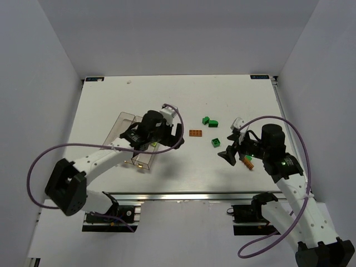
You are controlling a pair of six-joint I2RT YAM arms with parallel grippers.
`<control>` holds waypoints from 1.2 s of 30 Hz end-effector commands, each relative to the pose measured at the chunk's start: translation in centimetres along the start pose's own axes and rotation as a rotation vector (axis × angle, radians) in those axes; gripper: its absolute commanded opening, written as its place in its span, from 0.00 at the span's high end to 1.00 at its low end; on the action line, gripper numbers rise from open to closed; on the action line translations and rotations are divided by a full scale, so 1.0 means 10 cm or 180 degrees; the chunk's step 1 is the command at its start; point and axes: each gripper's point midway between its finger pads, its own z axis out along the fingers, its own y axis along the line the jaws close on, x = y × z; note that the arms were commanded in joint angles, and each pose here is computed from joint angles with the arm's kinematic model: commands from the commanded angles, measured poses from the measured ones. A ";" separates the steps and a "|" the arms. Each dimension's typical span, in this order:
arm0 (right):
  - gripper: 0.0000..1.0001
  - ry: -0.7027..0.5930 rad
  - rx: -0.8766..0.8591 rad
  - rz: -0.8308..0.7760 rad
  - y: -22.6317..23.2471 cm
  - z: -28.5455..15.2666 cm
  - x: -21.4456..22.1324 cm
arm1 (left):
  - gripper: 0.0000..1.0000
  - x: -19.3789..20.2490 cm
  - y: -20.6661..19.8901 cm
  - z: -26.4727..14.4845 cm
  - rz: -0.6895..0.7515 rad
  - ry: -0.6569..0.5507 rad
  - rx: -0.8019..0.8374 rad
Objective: Sort the legos into containers by color
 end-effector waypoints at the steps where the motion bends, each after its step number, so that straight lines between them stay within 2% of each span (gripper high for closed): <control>1: 0.17 -0.0026 -0.0027 -0.0085 0.01 -0.02 -0.03 | 0.05 0.00 -0.14 0.18 0.0151 0.0144 0.0095; 3: 0.19 -0.0013 -0.0022 -0.0030 0.01 -0.02 -0.03 | 0.08 -0.13 -0.20 0.29 0.0289 0.0135 0.0071; 4: 0.21 -0.0025 -0.0017 0.0000 0.02 -0.03 -0.05 | 0.10 0.01 -0.18 0.44 0.0448 0.0328 0.0024; 5: 0.21 -0.0029 -0.0005 0.0013 0.01 -0.03 -0.05 | 0.12 -0.19 -0.21 0.50 0.0540 0.0240 -0.0009; 7: 0.26 -0.0079 0.0052 -0.0003 0.00 -0.05 -0.09 | 0.21 -0.10 -0.17 0.74 0.0702 0.0438 -0.0023; 9: 0.30 -0.0131 0.0110 -0.0021 -0.01 -0.08 -0.14 | 0.28 -0.30 -0.24 0.91 0.0819 0.0316 0.0047; 10: 0.34 -0.0149 0.0106 -0.0029 0.00 -0.09 -0.15 | 0.29 -0.25 -0.20 1.07 0.0871 0.0348 0.0036; 13: 0.37 -0.0213 0.0153 -0.0075 0.00 -0.13 -0.20 | 0.32 -0.44 -0.23 1.32 0.1031 0.0184 0.0073; 14: 0.37 -0.0224 0.0163 -0.0083 0.00 -0.13 -0.20 | 0.32 -0.32 -0.18 1.48 0.1027 0.0282 0.0037; 15: 0.37 -0.0249 0.0183 -0.0107 0.00 -0.15 -0.23 | 0.32 -0.48 -0.19 1.55 0.1033 0.0186 0.0000; 17: 0.37 -0.0266 0.0206 -0.0125 -0.01 -0.15 -0.24 | 0.32 -0.39 -0.13 1.76 0.1026 0.0273 -0.0086; 21: 0.36 -0.0277 0.0217 -0.0157 -0.01 -0.16 -0.25 | 0.31 -0.54 -0.10 1.95 0.1055 0.0174 -0.0178; 23: 0.36 -0.0268 0.0230 -0.0168 -0.02 -0.17 -0.24 | 0.31 -0.63 -0.13 2.02 0.1066 0.0136 -0.0168; 24: 0.35 -0.0270 0.0232 -0.0178 -0.02 -0.17 -0.25 | 0.31 -0.53 -0.09 2.09 0.1060 0.0241 -0.0195; 25: 0.35 -0.0267 0.0221 -0.0183 -0.01 -0.17 -0.26 | 0.31 -0.63 -0.10 2.10 0.1066 0.0186 -0.0213; 36: 0.34 -0.0280 0.0172 -0.0194 0.03 -0.17 -0.28 | 0.32 -0.57 -0.01 2.38 0.1147 0.0267 -0.0308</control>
